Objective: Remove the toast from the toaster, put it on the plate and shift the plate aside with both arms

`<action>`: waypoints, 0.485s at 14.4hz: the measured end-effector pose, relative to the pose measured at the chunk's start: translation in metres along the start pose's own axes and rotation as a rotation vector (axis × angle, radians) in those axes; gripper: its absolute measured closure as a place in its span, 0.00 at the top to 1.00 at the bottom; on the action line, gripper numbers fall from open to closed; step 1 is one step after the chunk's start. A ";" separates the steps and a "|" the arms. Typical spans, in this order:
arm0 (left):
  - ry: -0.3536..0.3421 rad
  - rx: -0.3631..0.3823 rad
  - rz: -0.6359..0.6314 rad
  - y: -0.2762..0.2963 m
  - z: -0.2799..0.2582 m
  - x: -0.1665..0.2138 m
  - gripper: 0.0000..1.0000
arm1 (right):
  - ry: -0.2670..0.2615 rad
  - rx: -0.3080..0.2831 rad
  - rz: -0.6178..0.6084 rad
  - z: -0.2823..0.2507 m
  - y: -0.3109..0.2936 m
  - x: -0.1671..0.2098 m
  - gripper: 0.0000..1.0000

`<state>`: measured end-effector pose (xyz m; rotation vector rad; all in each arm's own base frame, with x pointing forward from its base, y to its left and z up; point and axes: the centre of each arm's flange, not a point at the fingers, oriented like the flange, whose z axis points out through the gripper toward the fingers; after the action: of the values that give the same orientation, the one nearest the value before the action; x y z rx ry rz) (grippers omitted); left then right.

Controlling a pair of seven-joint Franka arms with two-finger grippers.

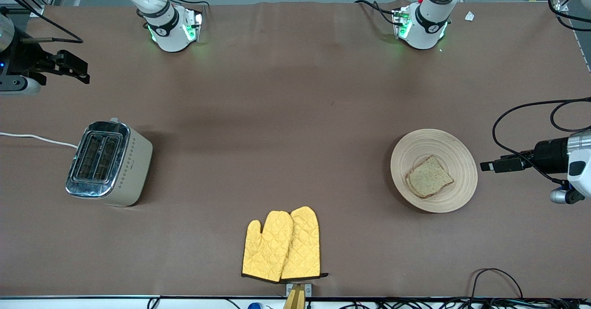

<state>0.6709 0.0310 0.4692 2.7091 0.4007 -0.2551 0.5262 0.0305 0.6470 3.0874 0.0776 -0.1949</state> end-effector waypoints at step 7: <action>0.081 0.229 0.073 0.058 -0.063 -0.072 1.00 | -0.006 0.000 0.007 0.001 0.003 -0.001 1.00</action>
<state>0.6289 -0.0123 0.5637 2.9594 0.3110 -0.1810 0.5257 0.0273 0.6466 3.0870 0.0666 -0.2038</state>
